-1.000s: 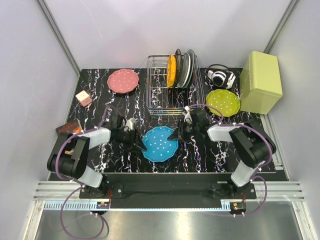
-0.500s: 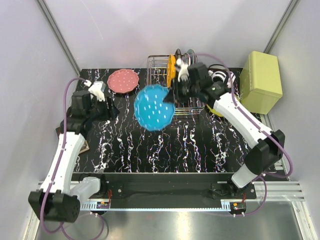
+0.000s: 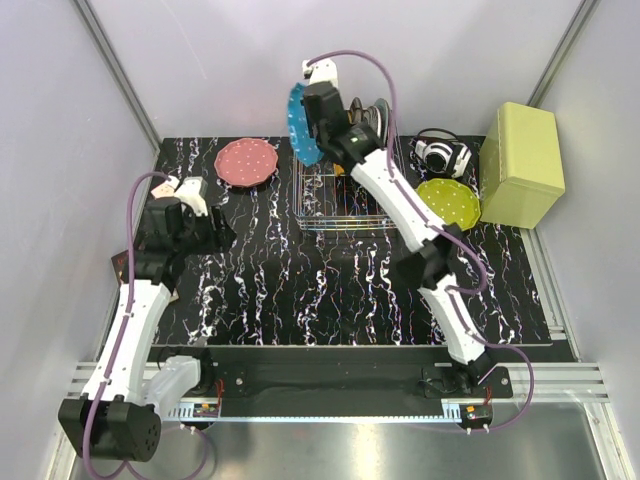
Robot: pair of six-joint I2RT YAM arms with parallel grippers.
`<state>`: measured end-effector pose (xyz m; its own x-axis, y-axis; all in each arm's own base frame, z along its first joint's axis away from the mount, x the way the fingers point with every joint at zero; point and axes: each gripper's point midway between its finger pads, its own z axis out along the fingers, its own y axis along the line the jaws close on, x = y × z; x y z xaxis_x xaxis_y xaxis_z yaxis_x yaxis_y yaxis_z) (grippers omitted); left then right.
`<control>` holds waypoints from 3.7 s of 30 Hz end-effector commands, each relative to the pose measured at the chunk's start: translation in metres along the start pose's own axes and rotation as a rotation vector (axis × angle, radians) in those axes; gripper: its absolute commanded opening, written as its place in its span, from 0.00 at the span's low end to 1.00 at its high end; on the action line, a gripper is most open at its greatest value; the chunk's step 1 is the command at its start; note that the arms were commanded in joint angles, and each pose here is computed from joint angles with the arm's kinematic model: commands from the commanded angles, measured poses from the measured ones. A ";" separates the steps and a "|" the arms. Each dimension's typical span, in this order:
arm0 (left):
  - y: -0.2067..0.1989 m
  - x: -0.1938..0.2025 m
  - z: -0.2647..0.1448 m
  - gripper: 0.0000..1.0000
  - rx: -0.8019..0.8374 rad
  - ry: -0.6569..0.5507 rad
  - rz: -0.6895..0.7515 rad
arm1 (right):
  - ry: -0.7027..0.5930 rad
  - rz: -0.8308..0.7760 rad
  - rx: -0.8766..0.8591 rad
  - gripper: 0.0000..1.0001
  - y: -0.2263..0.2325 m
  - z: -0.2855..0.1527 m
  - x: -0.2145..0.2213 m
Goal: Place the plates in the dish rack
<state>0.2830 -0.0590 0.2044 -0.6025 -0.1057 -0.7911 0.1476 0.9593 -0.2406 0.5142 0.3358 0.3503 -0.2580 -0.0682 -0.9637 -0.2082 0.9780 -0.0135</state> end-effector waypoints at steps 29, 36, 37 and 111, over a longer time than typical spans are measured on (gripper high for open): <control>-0.003 0.023 -0.008 0.63 0.062 -0.141 -0.094 | -0.344 -0.115 0.513 0.00 -0.048 0.052 -0.026; 0.003 0.023 -0.005 0.63 0.047 -0.138 -0.111 | -0.331 -0.133 0.524 0.00 -0.048 0.058 -0.016; 0.004 0.023 -0.004 0.63 0.048 -0.136 -0.114 | -0.336 -0.130 0.528 0.00 -0.048 0.059 -0.016; 0.102 -0.180 0.298 0.00 -0.094 -0.042 0.288 | 0.104 -0.305 -0.063 1.00 0.006 -0.054 0.037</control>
<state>0.6207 -0.0139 0.1355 -0.5757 0.1054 -0.8109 0.2027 0.9791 -0.0167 0.4904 0.3247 0.3722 -0.0786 -0.4108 -0.9083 -0.0842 0.9106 -0.4046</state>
